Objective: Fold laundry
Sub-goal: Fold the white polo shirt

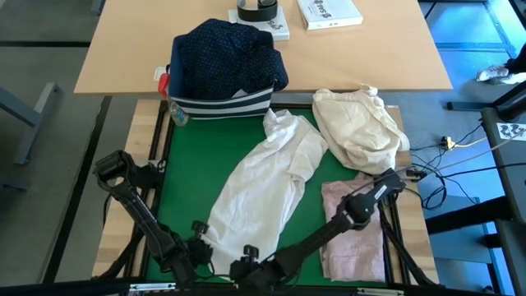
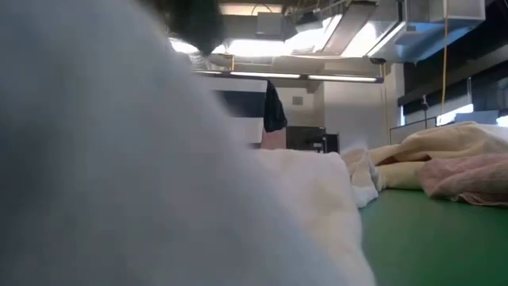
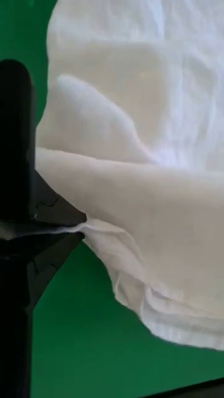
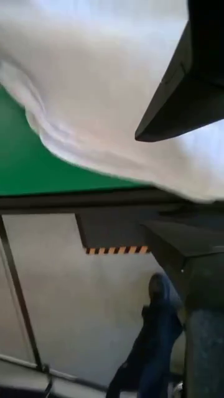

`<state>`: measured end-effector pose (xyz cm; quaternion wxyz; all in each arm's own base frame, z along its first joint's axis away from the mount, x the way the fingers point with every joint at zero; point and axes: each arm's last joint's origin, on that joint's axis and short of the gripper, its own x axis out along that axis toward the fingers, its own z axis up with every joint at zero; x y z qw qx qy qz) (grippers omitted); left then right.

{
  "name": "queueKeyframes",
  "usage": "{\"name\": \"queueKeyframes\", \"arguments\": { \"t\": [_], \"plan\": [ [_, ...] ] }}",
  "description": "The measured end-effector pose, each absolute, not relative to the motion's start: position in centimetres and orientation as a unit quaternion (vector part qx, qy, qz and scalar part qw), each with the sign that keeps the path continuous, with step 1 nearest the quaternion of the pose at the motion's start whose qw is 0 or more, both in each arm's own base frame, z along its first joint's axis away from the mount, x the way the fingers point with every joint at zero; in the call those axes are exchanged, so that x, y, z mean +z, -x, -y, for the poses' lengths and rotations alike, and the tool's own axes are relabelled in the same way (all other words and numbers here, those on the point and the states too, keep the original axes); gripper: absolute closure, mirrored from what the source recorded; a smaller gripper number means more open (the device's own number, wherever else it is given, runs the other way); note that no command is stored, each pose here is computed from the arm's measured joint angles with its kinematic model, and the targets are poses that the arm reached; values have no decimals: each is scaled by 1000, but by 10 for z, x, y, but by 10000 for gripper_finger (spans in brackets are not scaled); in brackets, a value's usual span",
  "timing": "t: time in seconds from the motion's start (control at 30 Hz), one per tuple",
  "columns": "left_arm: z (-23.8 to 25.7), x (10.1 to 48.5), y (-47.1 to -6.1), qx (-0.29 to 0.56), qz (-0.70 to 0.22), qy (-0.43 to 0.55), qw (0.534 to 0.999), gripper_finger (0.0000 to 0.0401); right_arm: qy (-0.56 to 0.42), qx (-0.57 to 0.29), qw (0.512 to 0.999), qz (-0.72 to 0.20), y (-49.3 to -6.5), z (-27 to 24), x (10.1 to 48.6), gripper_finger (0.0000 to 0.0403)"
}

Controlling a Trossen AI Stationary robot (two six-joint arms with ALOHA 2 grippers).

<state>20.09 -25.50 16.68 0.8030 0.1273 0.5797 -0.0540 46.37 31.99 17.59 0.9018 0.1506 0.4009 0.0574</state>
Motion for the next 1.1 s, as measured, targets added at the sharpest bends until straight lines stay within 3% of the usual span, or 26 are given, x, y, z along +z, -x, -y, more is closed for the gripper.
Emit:
{"name": "queueKeyframes", "arguments": {
  "t": [0.3,0.63,0.93,1.1],
  "plan": [
    [255,167,-201,-54,-573,-141,806,394,-164,22,874,-456,-456,-325,135,211],
    [255,167,-201,-64,-570,-153,805,394,-150,20,875,-459,-461,-318,130,239],
    [255,167,-202,-68,-569,-159,804,394,-91,76,901,-418,-477,-311,124,277],
    [254,167,-202,-70,-571,-165,801,394,-89,109,879,-456,-478,-309,104,295]
  ]
}}
